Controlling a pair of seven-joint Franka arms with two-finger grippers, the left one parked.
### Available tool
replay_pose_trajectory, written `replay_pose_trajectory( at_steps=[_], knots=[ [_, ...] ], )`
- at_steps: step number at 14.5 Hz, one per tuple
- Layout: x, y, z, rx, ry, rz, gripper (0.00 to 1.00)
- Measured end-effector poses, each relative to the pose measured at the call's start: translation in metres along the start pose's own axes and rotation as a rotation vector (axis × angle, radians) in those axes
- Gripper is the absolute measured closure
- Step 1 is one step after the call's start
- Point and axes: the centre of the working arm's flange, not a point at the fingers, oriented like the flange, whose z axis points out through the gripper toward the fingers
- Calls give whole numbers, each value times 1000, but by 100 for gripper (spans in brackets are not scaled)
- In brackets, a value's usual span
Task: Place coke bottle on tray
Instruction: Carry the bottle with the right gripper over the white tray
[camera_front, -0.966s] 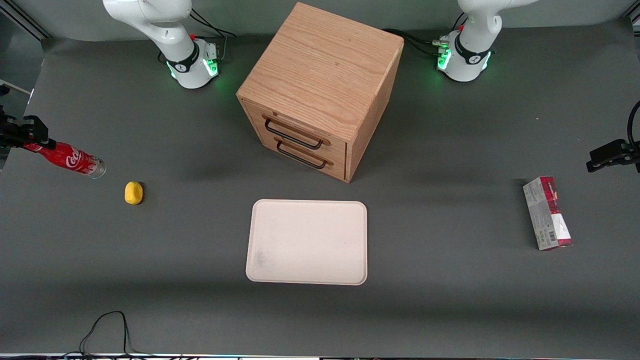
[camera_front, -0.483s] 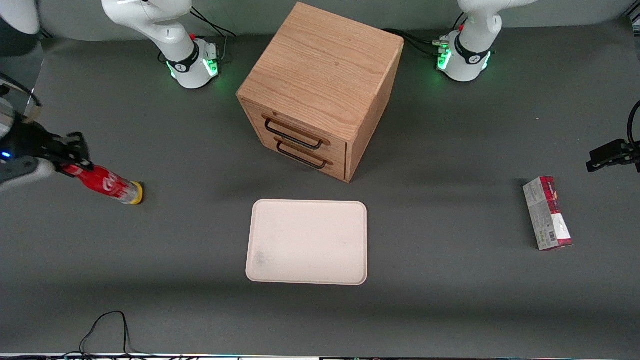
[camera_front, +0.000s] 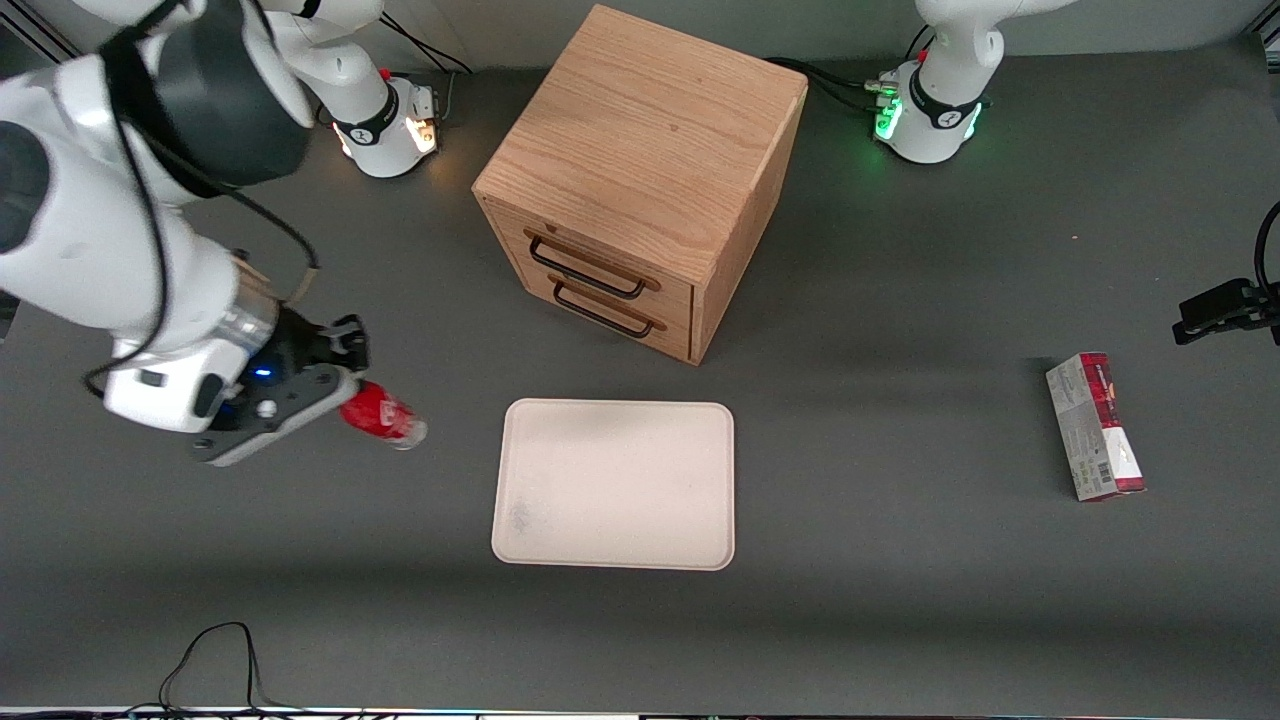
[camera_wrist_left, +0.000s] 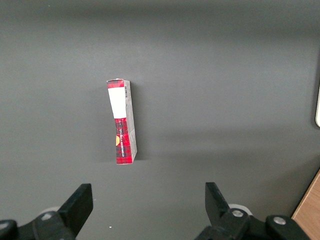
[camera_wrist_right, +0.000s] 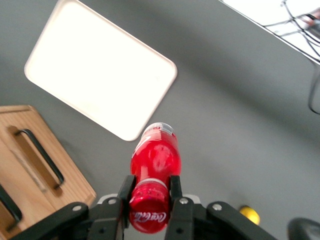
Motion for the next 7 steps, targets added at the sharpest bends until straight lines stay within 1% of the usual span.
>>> replay_pose_trajectory(
  at_steps=[2, 4, 7],
  knots=[
    [12, -36, 9, 0, 5, -11, 68],
    [19, -69, 15, -17, 7, -16, 68],
    [29, -88, 27, -24, 21, -25, 68]
  ],
)
